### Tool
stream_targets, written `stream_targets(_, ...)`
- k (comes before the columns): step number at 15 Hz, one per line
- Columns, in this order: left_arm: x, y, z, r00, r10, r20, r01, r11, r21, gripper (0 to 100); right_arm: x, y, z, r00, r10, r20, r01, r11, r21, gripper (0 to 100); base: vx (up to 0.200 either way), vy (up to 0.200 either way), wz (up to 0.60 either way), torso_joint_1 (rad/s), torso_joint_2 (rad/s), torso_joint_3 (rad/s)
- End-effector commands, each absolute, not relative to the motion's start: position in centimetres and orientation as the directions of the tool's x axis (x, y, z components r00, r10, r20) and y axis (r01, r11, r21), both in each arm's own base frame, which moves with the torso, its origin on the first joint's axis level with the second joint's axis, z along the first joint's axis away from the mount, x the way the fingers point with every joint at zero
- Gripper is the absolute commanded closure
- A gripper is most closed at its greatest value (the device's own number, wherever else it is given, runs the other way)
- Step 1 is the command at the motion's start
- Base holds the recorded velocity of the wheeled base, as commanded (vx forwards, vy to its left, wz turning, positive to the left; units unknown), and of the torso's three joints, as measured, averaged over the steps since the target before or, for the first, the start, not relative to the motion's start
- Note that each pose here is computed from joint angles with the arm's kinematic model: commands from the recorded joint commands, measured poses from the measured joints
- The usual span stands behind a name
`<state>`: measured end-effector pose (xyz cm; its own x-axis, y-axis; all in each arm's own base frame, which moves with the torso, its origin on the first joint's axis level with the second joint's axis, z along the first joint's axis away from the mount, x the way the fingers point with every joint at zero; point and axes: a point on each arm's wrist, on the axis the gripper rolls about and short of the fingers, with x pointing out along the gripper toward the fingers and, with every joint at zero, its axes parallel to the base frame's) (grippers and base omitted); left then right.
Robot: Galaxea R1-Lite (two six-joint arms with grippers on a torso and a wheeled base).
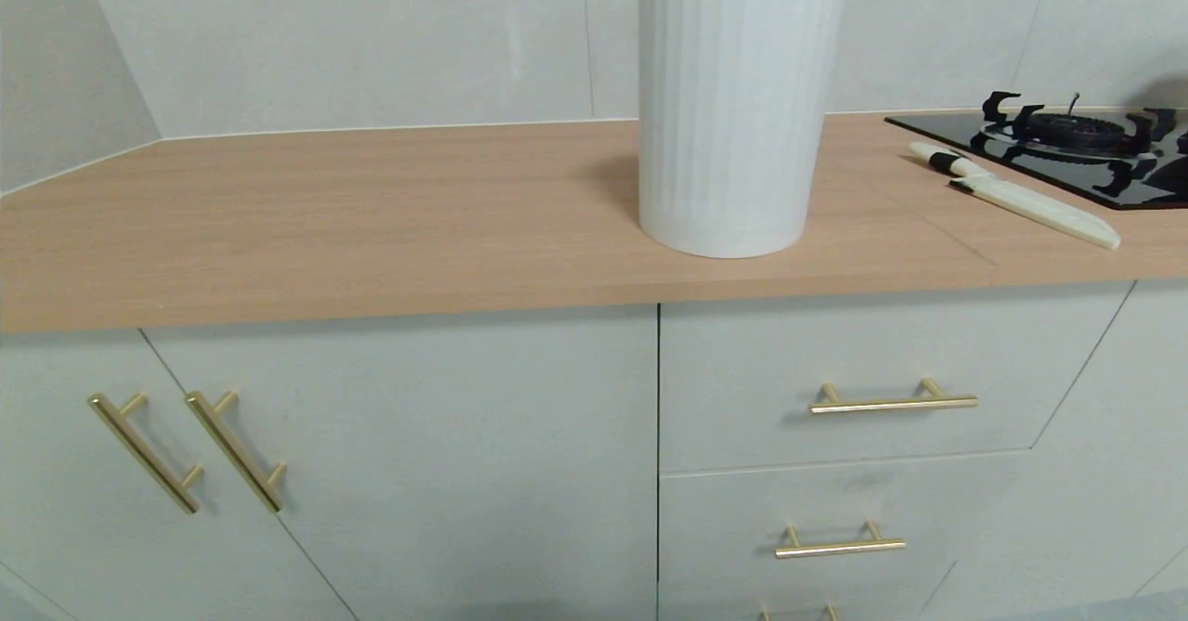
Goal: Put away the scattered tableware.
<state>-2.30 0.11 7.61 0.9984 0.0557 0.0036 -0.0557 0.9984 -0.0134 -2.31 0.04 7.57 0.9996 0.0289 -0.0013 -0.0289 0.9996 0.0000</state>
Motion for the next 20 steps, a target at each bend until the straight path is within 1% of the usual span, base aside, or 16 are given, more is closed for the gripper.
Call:
stream_targets(1,-2.30,0.11,7.61,0.998,0.057,0.003,-0.057,0.998,-0.014,0,-2.30,0.05,7.57,1.000,0.028,-0.003,-0.028,1.000,0.000,0,0.000,-0.200,0.00,0.002,0.00,0.002)
stream_targets(5,-2.30,0.11,7.61,0.998,0.057,0.003,-0.057,0.998,-0.014,0,-2.30,0.04,7.57,1.000,0.029,-0.003,-0.029,1.000,0.000,0,0.000,-0.200,0.00,-0.001,0.00,0.002)
stream_targets(15,-2.30,0.11,7.61,0.998,0.057,0.003,-0.057,0.998,-0.014,0,-2.30,0.04,7.57,1.000,0.029,-0.003,-0.029,1.000,0.000,0,0.000,0.000,0.00,0.000,0.00,0.000)
stream_targets(17,-2.30,0.11,7.61,0.998,0.057,0.003,-0.057,0.998,-0.014,0,-2.30,0.04,7.57,1.000,0.029,-0.003,-0.029,1.000,0.000,0,0.000,0.000,0.00,0.005,-0.21,-0.212)
stream_targets(20,-2.30,0.11,7.61,0.998,0.057,0.003,-0.057,0.998,-0.014,0,-2.30,0.04,7.57,1.000,0.029,-0.003,-0.029,1.000,0.000,0,0.000,0.000,0.00,0.045,-0.26,-0.339)
